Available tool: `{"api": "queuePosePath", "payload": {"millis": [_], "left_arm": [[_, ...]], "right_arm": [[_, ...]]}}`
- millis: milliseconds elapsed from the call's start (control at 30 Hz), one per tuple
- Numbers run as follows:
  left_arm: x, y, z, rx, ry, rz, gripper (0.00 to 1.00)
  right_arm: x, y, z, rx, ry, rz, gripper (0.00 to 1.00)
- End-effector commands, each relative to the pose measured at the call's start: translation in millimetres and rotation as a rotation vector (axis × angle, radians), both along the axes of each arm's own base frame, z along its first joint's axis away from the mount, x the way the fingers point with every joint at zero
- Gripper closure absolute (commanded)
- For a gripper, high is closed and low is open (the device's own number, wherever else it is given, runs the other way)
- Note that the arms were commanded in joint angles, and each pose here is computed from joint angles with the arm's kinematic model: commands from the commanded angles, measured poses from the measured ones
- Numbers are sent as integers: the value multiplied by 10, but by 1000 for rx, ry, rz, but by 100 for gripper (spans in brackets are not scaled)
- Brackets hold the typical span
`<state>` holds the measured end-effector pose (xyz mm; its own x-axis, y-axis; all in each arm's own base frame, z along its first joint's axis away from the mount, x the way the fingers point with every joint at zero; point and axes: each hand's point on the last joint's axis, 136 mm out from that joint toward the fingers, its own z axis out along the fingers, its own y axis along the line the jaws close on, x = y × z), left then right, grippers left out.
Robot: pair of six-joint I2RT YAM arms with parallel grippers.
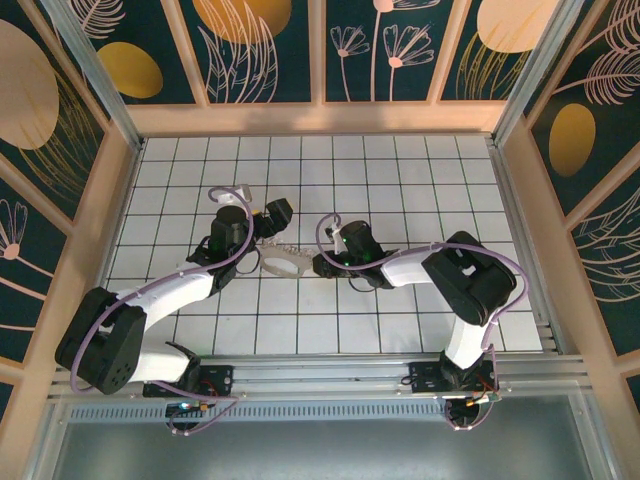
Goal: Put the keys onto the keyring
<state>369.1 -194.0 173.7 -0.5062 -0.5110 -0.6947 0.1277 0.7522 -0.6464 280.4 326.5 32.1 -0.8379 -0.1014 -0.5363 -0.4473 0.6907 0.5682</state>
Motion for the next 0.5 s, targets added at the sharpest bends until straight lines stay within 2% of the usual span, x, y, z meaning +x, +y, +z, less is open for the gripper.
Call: {"api": "queuePosePath", "payload": {"millis": [0,367,467], "left_arm": [[12,-54,58,-31,-23,-16,1],[16,-74,20,-34,-15,-23,1],[18,-77,27,-35,-16,-24,1]], "right_arm": [[44,57,27,-11,-26,9,75],[103,108,31,-12,-37,3,78],[124,142,35,-9,-39,7,85]]}}
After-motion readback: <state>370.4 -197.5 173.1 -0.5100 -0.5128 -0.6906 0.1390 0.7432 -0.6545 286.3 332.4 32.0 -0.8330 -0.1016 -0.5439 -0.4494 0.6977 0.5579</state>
